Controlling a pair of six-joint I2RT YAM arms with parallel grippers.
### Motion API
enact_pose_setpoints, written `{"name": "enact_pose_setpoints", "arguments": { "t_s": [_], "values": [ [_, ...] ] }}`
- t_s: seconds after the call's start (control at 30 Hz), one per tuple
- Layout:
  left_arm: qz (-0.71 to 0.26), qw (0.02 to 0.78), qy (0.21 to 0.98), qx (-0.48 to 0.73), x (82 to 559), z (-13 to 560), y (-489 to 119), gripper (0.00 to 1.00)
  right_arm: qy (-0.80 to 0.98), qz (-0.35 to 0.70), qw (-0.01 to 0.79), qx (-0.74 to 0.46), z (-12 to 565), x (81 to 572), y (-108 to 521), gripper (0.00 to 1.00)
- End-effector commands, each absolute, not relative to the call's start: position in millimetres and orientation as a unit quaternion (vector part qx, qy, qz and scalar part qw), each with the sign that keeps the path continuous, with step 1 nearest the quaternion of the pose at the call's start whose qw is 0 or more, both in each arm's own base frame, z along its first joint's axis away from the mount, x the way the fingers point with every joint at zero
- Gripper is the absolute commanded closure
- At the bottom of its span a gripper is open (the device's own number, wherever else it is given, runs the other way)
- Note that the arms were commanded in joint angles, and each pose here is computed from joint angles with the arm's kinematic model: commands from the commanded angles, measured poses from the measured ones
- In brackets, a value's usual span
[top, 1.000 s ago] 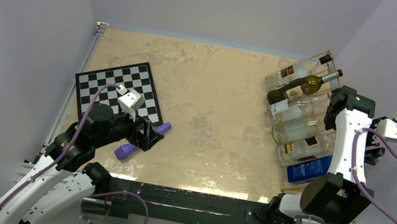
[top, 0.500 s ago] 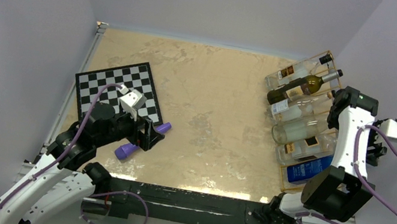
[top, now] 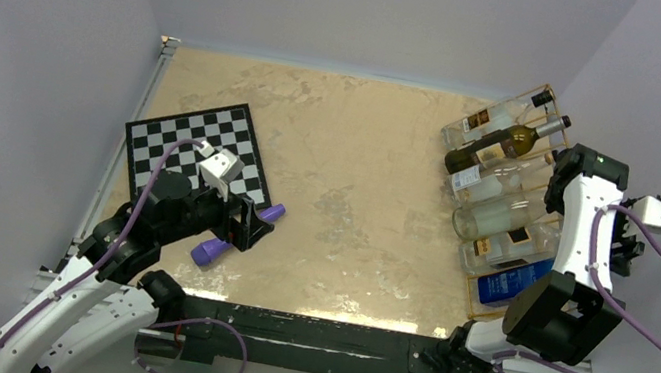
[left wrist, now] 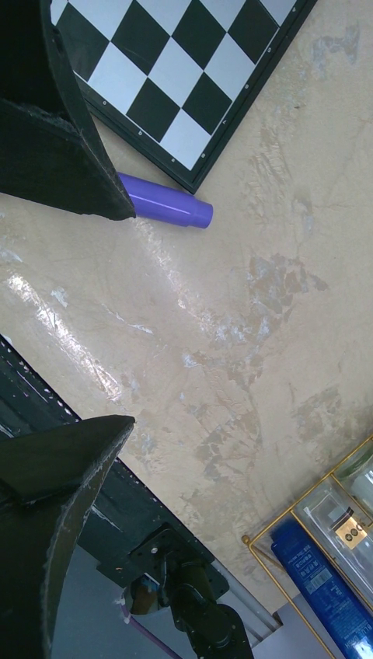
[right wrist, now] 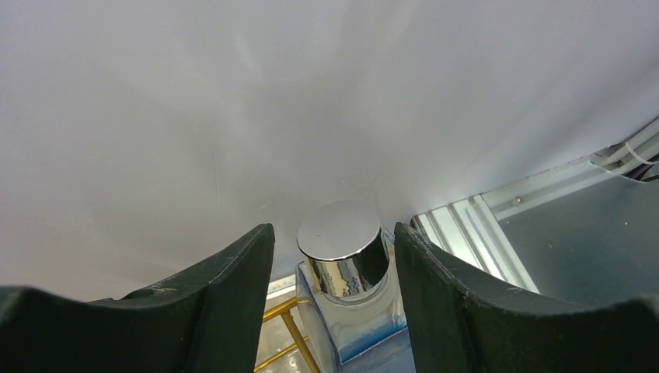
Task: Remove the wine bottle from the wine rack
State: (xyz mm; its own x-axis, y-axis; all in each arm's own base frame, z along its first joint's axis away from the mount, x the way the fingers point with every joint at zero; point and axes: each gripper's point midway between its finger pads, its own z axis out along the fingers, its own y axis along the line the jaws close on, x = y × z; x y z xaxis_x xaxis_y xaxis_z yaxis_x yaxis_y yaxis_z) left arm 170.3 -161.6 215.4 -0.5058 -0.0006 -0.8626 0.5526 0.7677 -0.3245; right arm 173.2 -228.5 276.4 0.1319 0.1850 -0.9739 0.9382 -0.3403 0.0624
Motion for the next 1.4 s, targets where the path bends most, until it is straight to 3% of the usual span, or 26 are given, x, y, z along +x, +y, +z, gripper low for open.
{"name": "enact_pose_setpoints", "arguments": {
  "t_s": [0.0, 0.43, 0.6, 1.37],
  "values": [
    [-0.307, 0.481, 0.804, 0.17, 172.9, 225.4, -166.2, 0.01, 0.471, -0.526, 0.313, 0.635, 278.4, 144.8, -216.3, 0.39],
    [-0.311, 0.479, 0.803, 0.173, 171.6, 226.5, -167.5, 0.01, 0.471, -0.505, 0.32, 0.648, 286.8, 134.4, -208.4, 0.75],
    [-0.314, 0.481, 0.8, 0.173, 170.2, 228.8, -167.6, 0.01, 0.471, -0.491, 0.334, 0.653, 296.6, 126.0, -202.9, 1.0],
    [-0.332, 0.501, 0.778, 0.181, 161.0, 243.2, -166.4, 0.01, 0.552, -0.407, 0.423, 0.593, 329.3, 123.9, -160.4, 1.0]
  ]
}}
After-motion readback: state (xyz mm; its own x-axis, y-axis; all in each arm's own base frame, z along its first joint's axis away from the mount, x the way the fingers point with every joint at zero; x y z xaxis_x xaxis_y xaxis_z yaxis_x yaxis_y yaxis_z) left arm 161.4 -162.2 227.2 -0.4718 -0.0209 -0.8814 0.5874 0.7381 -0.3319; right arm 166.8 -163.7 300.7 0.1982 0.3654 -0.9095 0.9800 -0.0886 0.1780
